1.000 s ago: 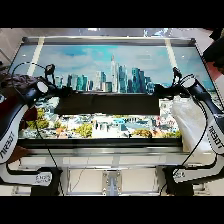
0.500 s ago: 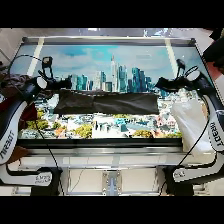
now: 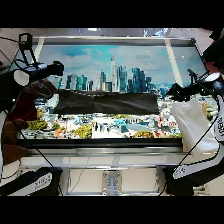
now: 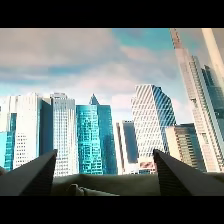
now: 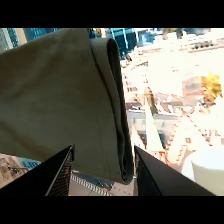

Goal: Fold the shirts.

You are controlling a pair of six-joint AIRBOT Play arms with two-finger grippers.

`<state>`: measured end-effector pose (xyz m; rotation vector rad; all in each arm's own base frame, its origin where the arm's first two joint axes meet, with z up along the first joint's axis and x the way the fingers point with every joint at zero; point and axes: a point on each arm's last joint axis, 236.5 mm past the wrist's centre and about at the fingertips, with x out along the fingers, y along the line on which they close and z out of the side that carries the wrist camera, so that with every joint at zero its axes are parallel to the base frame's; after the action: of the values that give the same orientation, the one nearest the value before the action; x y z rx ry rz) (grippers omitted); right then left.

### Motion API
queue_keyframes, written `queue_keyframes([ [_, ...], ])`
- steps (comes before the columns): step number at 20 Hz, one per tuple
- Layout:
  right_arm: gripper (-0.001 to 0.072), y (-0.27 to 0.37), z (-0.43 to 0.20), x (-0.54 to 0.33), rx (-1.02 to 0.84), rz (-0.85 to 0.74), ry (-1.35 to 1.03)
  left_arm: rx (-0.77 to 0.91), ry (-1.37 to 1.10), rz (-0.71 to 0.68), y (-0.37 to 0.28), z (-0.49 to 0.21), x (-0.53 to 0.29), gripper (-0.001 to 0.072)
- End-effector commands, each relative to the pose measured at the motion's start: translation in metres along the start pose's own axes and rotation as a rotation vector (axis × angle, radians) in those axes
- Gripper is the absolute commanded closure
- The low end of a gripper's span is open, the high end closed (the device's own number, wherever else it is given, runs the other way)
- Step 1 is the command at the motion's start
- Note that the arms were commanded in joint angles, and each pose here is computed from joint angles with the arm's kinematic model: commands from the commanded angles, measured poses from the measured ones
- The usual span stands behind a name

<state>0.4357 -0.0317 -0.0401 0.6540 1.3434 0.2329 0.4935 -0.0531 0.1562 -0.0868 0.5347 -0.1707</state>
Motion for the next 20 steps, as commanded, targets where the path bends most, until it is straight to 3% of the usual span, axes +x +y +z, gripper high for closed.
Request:
queue_keyframes([
  [1,0.0261,-0.007,-0.008,0.033,0.022,0.093,0.080,0.009,-0.013,-0.016,-0.009,0.005,-0.007,0.0005],
  [12,0.0271,0.019,-0.035,0.095,-0.081,0.100,0.215,0.025,0.014,-0.049,-0.027,-0.002,-0.006,0.0006],
  [13,0.0428,0.025,-0.036,0.097,-0.087,0.111,0.218,0.026,0.035,-0.052,-0.027,-0.007,-0.005,0.0006],
  [14,0.0676,0.036,-0.037,0.098,-0.092,0.145,0.218,0.025,0.060,-0.056,-0.028,-0.014,-0.003,0.0008],
  [15,0.0700,0.055,-0.036,0.096,-0.099,0.215,0.211,0.024,0.104,-0.061,-0.028,-0.026,0.001,0.0021],
  [16,0.0700,0.078,-0.034,0.087,-0.108,0.306,0.194,0.023,0.157,-0.068,-0.029,-0.040,0.004,0.0168],
  [17,0.0700,0.101,-0.030,0.073,-0.118,0.384,0.175,0.021,0.230,-0.079,-0.031,-0.059,0.009,0.0462],
  [18,0.0701,0.120,-0.028,0.056,-0.139,0.432,0.159,0.026,0.295,-0.093,-0.035,-0.077,0.013,0.0677],
  [20,0.0701,0.148,-0.030,0.017,-0.213,0.452,0.133,0.046,0.406,-0.133,-0.054,-0.111,0.024,0.0693],
])
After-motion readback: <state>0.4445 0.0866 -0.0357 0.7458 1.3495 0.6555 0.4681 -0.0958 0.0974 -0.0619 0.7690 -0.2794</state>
